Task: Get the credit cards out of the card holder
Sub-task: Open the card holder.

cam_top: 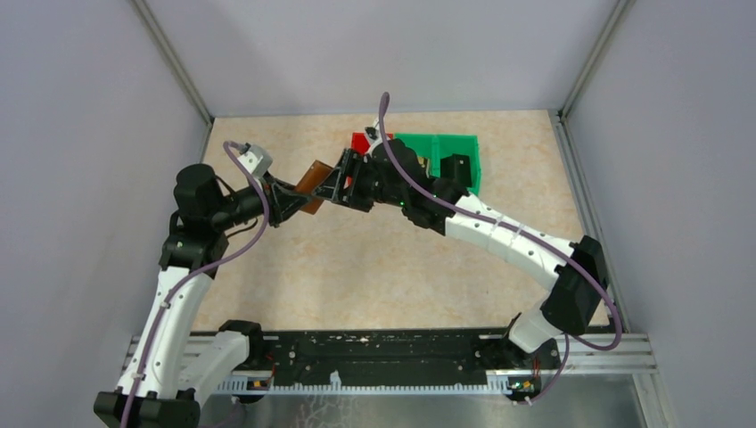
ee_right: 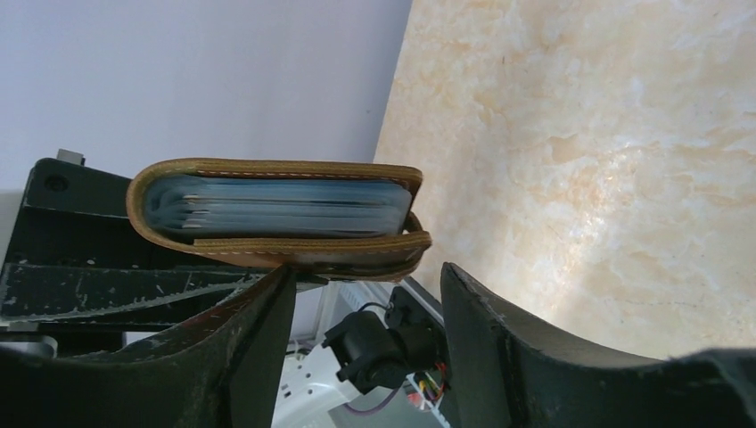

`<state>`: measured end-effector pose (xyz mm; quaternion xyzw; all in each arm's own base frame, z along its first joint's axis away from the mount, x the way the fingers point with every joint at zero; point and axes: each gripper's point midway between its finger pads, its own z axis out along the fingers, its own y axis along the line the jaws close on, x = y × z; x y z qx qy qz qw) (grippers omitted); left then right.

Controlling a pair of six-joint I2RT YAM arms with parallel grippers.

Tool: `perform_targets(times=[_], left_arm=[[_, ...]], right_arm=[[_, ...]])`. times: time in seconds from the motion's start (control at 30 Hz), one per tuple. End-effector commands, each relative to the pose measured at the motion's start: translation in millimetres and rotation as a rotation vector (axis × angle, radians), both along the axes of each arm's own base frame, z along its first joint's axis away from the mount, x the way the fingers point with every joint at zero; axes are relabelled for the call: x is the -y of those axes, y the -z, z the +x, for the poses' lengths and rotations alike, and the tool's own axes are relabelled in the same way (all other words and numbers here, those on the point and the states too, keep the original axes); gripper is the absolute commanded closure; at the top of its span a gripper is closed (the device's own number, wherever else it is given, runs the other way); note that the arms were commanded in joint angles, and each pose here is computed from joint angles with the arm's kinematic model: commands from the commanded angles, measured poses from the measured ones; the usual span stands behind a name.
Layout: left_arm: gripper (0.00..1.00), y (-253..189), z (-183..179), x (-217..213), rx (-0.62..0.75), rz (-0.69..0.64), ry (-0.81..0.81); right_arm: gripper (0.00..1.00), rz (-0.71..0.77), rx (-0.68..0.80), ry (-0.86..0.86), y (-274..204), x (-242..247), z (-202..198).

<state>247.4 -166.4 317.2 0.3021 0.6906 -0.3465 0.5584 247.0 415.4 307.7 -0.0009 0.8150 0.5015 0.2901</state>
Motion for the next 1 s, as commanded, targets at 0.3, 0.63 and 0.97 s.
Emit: perform_targets(times=[0.3,0.63,0.97], left_arm=[[1.00,-17,-23,13,0.068,-0.034,0.125],[1.00,-21,-34,17,0.057,-0.055,0.182],[1.00,-21,-33,15,0.086,-0.041,0.166]], right_arm=[[0.57,0.127,0.041,0.113,-46,-18,11],[0.77,0.124,0.049,0.159,-46,-12,16],[1.00,0.093,0.046,0.180,-37,-8,18]])
